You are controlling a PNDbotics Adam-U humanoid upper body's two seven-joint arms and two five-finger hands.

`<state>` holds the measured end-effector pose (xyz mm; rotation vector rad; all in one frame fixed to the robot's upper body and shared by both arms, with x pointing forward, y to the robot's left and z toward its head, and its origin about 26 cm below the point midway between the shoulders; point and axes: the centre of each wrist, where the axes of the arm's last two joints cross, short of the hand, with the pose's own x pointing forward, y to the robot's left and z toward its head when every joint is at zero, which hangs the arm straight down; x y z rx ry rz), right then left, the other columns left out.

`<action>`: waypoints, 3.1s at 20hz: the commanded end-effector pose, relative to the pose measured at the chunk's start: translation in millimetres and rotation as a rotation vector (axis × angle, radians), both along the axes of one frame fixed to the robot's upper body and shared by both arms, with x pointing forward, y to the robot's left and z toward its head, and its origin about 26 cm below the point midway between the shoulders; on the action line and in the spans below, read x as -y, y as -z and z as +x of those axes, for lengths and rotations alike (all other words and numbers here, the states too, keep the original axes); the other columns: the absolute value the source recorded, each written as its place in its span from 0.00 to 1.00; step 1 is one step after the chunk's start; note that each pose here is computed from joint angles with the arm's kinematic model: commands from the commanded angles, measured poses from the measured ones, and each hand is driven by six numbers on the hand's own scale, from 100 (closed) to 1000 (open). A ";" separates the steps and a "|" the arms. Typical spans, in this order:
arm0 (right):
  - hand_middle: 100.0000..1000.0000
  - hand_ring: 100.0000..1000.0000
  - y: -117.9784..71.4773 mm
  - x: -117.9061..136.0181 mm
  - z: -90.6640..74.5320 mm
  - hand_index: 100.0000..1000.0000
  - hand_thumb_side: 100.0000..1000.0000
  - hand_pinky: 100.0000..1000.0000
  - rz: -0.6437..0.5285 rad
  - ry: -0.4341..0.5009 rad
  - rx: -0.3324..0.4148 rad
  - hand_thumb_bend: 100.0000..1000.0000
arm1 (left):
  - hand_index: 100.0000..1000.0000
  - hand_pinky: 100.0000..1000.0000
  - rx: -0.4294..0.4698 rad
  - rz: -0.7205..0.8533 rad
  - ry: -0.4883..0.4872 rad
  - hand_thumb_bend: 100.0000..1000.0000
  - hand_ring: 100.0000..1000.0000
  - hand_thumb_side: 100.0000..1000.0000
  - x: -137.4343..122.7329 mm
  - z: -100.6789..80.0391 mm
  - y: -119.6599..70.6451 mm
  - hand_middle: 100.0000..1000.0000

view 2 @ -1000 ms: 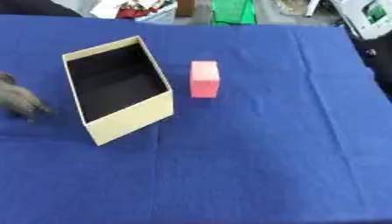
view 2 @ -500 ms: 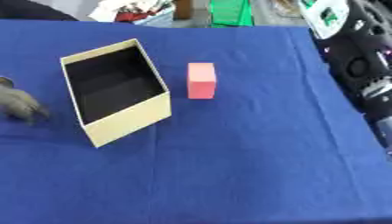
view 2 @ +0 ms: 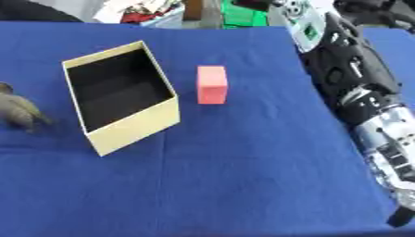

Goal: Pick up objects on the table and place them in the box.

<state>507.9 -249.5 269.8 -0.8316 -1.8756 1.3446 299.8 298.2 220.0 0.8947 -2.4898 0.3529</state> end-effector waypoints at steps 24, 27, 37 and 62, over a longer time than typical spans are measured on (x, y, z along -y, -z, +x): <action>0.97 1.00 -43.4 14.6 -14.4 1.00 1.00 1.00 -0.428 -0.273 -0.220 0.66 | 0.74 0.37 0.029 0.008 0.015 0.28 0.65 1.00 2.3 -1.6 -8.6 0.64; 0.98 1.00 -48.2 16.2 -17.0 1.00 0.93 1.00 -0.480 -0.289 -0.269 0.64 | 0.74 0.37 0.030 0.008 0.016 0.28 0.65 1.00 2.4 -1.6 -8.8 0.64; 0.96 1.00 -55.0 10.7 -26.6 1.00 0.55 1.00 -0.558 -0.271 -0.286 0.51 | 0.74 0.37 0.038 0.008 0.014 0.29 0.65 1.00 2.6 -1.2 -10.5 0.63; 0.94 1.00 -22.7 3.0 -24.3 1.00 0.55 1.00 -0.684 -0.160 -0.342 0.68 | 0.74 0.37 0.046 0.004 0.014 0.28 0.65 1.00 3.4 -0.7 -12.0 0.63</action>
